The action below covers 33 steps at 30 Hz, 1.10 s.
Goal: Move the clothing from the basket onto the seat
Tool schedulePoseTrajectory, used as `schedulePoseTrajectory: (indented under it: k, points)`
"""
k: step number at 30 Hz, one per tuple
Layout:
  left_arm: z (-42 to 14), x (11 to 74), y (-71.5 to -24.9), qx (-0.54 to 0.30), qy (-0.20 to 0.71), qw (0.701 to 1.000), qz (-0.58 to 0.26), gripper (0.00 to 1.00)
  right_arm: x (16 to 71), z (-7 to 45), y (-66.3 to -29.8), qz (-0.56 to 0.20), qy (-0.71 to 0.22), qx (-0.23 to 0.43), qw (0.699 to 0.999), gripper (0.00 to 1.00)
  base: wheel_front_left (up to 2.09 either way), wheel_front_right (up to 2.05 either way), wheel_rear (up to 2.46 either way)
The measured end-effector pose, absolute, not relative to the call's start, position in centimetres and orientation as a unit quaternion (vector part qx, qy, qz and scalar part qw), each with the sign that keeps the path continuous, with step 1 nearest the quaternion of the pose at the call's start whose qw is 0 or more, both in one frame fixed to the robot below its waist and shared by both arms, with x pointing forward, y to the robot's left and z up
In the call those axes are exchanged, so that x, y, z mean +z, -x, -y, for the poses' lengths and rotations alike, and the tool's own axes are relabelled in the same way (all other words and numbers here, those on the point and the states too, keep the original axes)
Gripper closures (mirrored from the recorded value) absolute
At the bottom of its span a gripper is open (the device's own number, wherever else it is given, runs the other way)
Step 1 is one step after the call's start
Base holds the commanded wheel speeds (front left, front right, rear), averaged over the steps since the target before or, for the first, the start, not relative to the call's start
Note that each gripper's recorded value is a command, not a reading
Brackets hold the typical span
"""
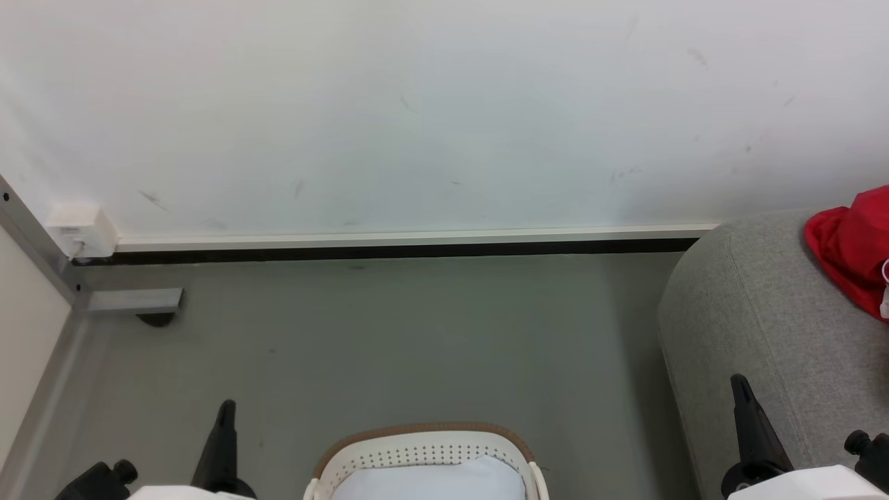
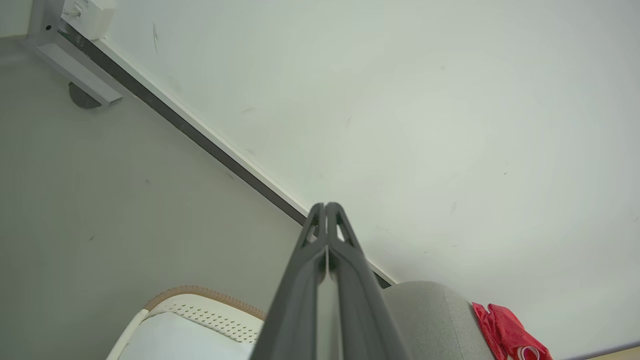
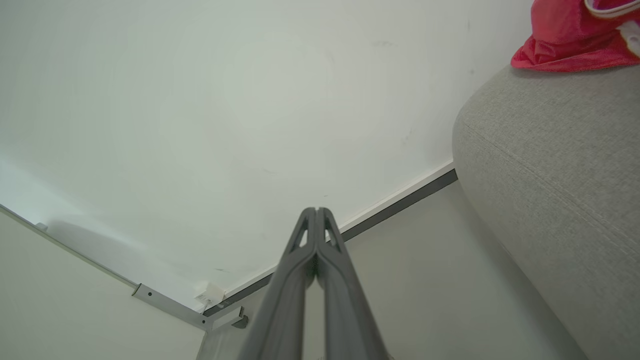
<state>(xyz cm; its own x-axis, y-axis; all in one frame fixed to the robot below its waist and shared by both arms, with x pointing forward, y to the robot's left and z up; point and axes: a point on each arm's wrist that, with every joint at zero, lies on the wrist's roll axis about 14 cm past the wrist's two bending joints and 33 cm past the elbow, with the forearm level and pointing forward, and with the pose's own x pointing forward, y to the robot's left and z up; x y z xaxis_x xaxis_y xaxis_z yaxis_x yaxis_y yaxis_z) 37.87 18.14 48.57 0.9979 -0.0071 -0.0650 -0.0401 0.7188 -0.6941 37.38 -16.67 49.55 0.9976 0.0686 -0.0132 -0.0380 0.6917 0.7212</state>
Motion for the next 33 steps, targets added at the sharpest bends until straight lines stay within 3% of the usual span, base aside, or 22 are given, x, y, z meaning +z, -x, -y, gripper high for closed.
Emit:
schedulePoseTrajectory:
  k: [33]
  points:
    - [-19.0,48.9,-38.4,0.020,0.541,0.840,-0.033,1.00,49.7,18.6,-38.0,-0.020,-0.548,0.000,0.837,1.00,0.00,0.00,0.00]
